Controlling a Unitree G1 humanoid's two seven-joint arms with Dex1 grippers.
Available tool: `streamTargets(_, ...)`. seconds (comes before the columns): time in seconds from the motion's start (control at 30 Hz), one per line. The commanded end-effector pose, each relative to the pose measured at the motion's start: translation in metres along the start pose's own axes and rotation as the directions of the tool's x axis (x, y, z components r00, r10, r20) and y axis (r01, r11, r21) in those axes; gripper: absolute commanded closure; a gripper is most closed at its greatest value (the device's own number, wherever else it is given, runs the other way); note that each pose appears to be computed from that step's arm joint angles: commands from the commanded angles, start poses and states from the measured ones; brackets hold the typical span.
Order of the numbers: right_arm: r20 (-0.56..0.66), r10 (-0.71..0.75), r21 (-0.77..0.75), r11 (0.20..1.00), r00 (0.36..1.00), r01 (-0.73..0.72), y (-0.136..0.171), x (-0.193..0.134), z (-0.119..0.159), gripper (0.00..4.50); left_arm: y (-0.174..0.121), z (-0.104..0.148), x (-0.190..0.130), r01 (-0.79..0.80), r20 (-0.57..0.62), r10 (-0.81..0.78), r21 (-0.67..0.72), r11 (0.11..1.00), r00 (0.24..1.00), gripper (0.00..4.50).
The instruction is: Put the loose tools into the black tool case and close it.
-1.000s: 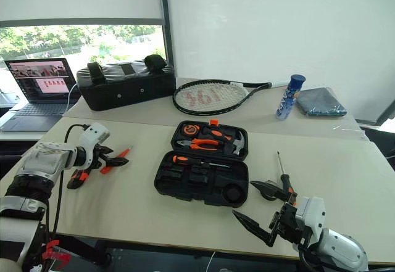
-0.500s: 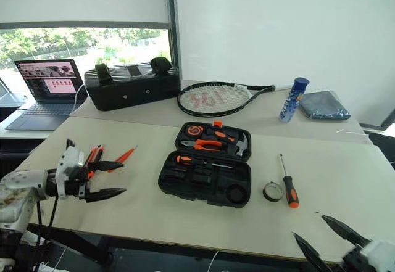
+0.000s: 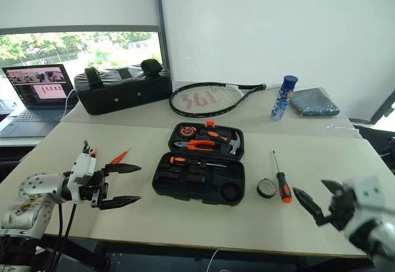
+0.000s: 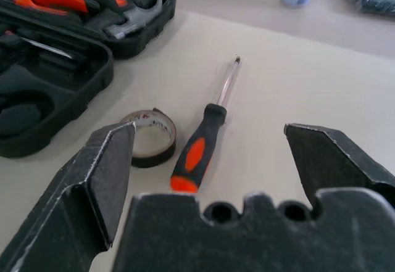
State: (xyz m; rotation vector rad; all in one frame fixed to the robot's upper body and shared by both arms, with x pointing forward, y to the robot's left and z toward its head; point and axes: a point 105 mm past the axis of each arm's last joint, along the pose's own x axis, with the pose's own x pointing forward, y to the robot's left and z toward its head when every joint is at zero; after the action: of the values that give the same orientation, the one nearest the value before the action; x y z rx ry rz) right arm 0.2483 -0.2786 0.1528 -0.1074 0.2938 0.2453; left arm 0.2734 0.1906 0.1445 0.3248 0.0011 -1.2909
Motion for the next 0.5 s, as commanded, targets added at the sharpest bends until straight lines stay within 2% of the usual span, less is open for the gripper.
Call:
streamTargets(0.03, -0.208, -0.061, 0.052, 0.996, 0.976, 0.074, -0.014, 0.018, -0.008, 0.00, 0.000, 0.008, 0.005, 0.012, 0.022, -0.012, 0.035, 0.999, 1.000, 0.07)
streamTargets(0.27, -0.354, -0.019, 0.149, 0.986, 0.935, 0.077, -0.015, 0.053, -0.002, 0.00, -0.003, 0.013, 0.007, -0.008, 0.042, 0.007, 0.044, 0.999, 0.999, 0.07)
streamTargets(0.43, -0.453, -0.023, 0.131, 0.987, 0.891, 0.092, -0.017, 0.065, -0.012, 0.00, -0.007, 0.016, 0.008, -0.024, 0.052, 0.021, 0.045, 0.999, 0.998, 0.07)
streamTargets(0.5, -0.488, -0.024, 0.130, 0.986, 0.873, 0.100, -0.020, 0.066, -0.018, 0.53, -0.008, 0.017, 0.008, -0.030, 0.055, 0.028, 0.046, 0.998, 0.998, 0.00)
